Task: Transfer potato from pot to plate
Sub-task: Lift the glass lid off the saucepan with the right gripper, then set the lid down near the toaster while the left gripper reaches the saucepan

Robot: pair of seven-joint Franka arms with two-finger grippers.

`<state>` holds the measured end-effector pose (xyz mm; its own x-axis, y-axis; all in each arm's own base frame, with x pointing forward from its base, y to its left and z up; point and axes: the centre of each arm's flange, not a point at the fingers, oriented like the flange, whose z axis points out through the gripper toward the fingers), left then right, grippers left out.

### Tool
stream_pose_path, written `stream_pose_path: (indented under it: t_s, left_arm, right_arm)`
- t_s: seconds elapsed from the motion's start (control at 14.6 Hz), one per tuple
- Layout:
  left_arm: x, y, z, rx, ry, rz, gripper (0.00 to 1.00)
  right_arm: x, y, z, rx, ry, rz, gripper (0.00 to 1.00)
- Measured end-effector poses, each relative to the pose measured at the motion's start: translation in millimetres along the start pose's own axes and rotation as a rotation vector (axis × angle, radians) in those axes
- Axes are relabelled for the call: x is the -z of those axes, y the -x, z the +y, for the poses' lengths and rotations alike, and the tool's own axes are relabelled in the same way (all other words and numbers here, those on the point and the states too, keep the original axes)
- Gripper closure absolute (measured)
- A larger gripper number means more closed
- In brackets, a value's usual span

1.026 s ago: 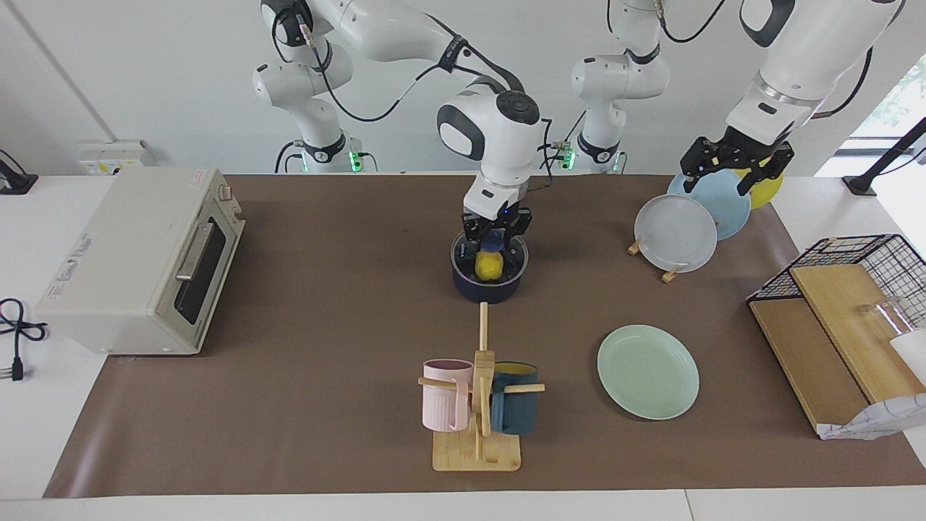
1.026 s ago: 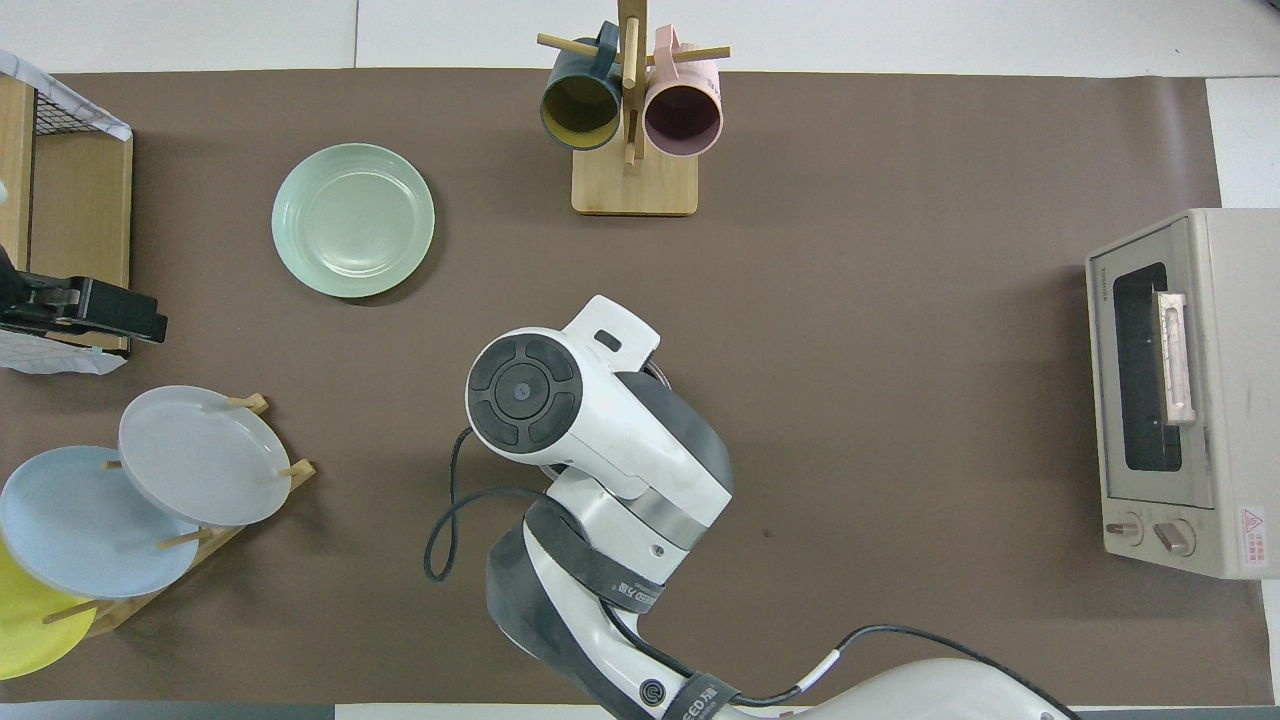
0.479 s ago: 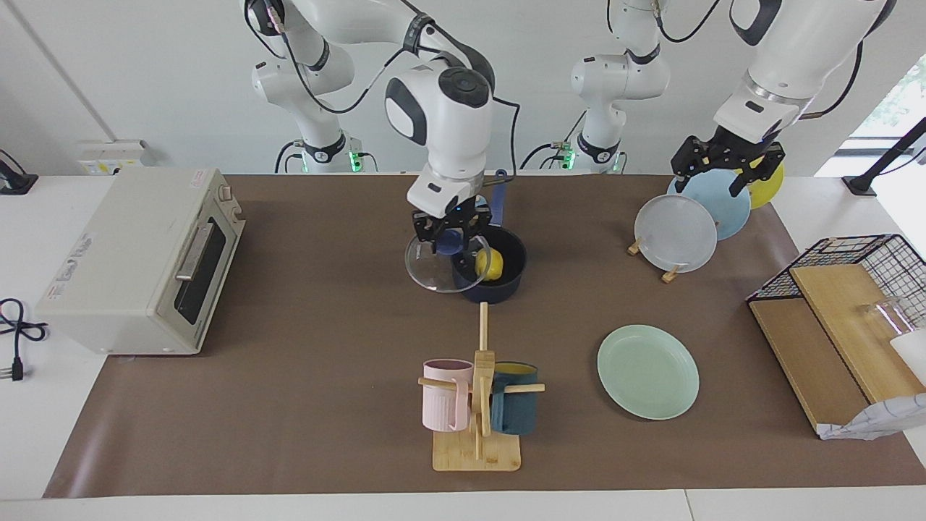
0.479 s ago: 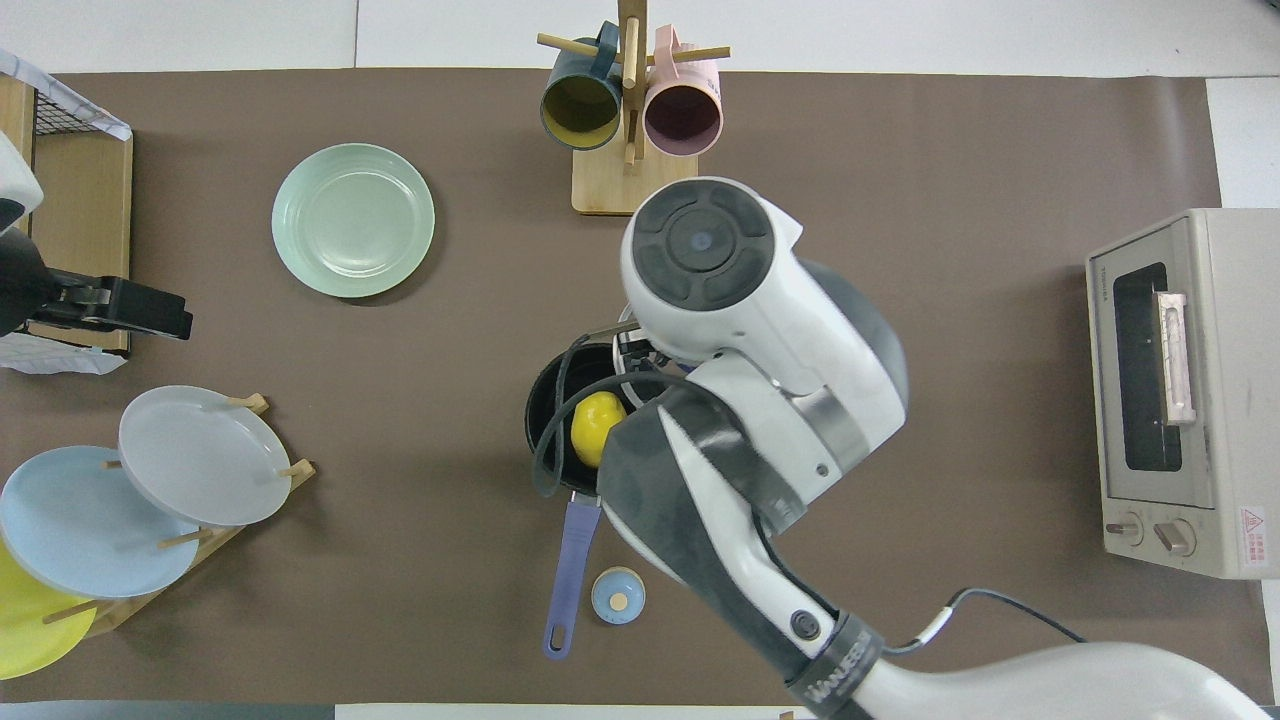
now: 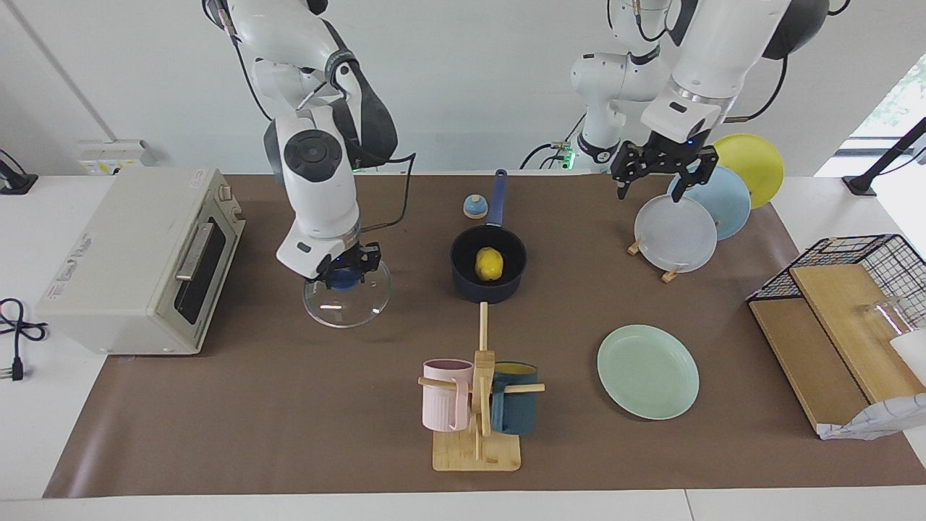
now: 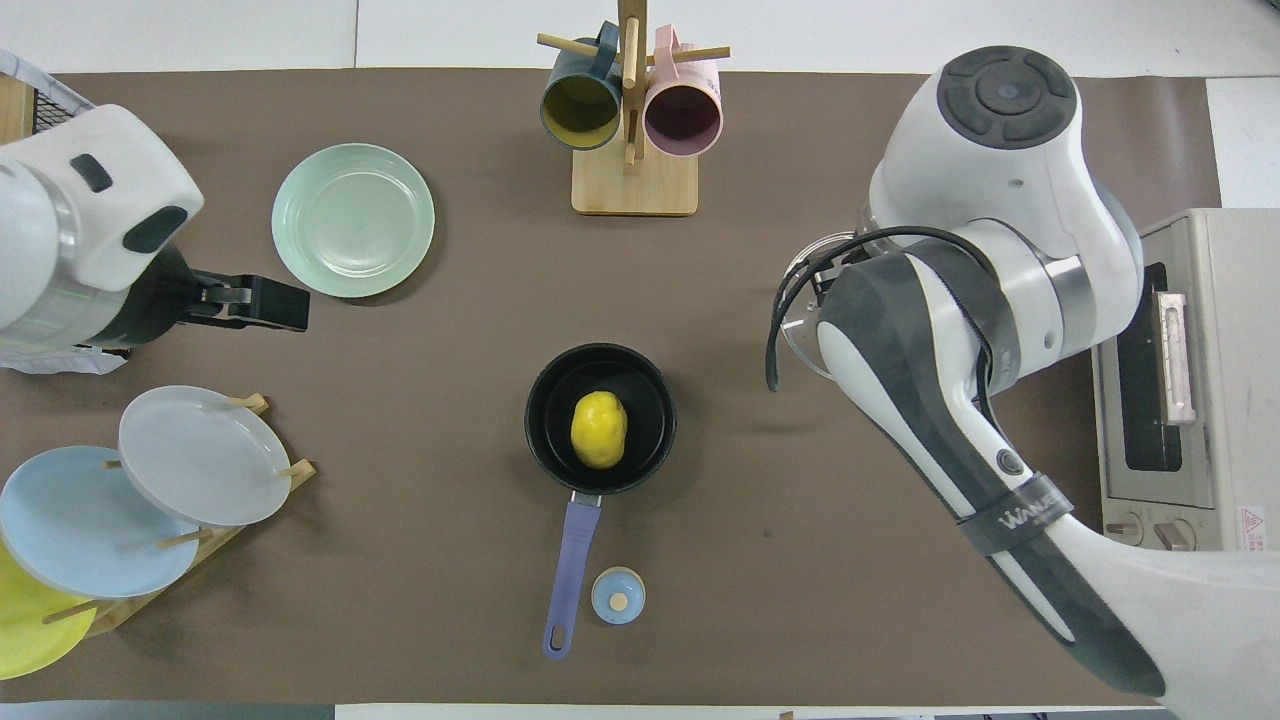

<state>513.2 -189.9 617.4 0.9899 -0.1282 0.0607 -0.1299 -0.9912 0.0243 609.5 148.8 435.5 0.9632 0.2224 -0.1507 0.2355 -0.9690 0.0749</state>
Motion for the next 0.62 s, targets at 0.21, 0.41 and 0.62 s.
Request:
stream_pose_path:
  t_s: [0.21,0.41,0.62]
  left_arm:
    - [-16.3,12.4,45.7,0.05,0.015,0.007,0.0]
    - [-36.9,26.8,91.7,0.073,0.041,0.018,0.0]
    - [-74.0,40.8,130.5,0.068,0.049,0.018,0.0]
  right_arm:
    - [-41.1,18.4,24.0,0.001,0.0,-0.005,0.39]
    - [-79.6,37.3,40.4,0.02,-0.002,0.042,0.39]
    - [-102.8,51.2,48.9,0.028,-0.002,0.085,0.39]
